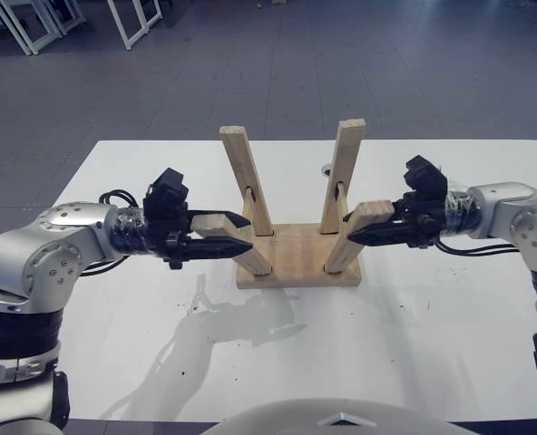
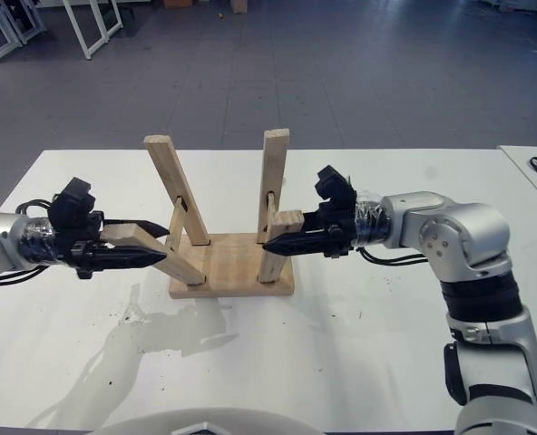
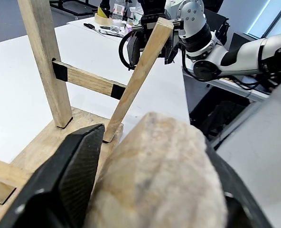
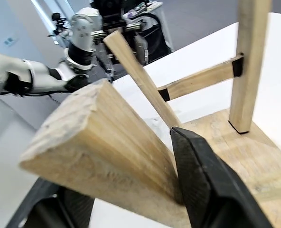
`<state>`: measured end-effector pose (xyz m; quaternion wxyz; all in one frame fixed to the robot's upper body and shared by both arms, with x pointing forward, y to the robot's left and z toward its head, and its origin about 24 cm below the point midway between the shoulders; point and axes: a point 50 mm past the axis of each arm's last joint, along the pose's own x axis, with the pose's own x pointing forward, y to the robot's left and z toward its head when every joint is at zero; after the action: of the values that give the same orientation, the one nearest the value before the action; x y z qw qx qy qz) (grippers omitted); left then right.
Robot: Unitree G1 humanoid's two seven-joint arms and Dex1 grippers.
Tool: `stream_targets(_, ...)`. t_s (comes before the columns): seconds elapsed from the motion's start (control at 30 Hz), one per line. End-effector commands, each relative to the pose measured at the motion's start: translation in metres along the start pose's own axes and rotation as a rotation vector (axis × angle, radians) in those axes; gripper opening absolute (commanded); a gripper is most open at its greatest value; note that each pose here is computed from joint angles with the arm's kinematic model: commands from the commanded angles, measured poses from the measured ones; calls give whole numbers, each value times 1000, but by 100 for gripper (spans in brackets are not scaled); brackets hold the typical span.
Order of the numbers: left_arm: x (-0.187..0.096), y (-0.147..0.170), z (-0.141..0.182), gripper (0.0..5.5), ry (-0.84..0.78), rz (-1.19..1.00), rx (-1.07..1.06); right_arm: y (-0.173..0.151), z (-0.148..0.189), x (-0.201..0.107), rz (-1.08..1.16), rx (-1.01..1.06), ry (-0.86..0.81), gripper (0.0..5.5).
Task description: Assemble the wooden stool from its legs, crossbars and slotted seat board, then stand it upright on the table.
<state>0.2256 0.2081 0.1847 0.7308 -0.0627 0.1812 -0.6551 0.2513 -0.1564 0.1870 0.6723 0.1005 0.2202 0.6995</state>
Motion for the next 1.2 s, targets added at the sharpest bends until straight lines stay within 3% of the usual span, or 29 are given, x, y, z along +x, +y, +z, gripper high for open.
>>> stream_targets(0.03, -13, -32, 3, 204, 37, -177, -145, 46, 4, 1, 216, 145, -25, 210)
stream_targets(0.17, -26, -34, 10, 180, -30, -208, -266, 55, 15, -8, 319, 314, -110, 208)
stream_targets(0.37, -23, 21, 19, 180, -205, -129, -440, -13, 2, -8, 89, 571, -221, 208)
stream_targets(0.53, -11, 70, 8, 256, -246, 33, -518, -50, -8, -5, -68, 625, -214, 292)
stream_targets(0.67, -22, 103, -14, 297, -226, 271, -556, -62, -15, -12, -125, 622, -232, 373)
stream_targets(0.87, -63, 106, -12, 297, -392, 360, -555, -68, -29, -42, -252, 594, -280, 482)
stream_targets(0.93, -82, 95, -13, 297, -394, 411, -478, -59, -33, -58, -332, 491, -268, 487)
stream_targets(1.0, -90, 71, -28, 297, -266, 410, -377, -39, -46, -63, -426, 311, -102, 487)
stream_targets(1.07, -83, 46, -56, 297, 5, 467, -224, -15, -66, -61, -459, 143, 110, 487)
stream_targets(1.13, -74, 21, -85, 328, 265, 487, -41, 2, -91, -63, -476, 12, 322, 491)
stream_targets(1.2, -64, -4, -105, 360, 402, 421, 42, 17, -107, -61, -426, -48, 439, 491)
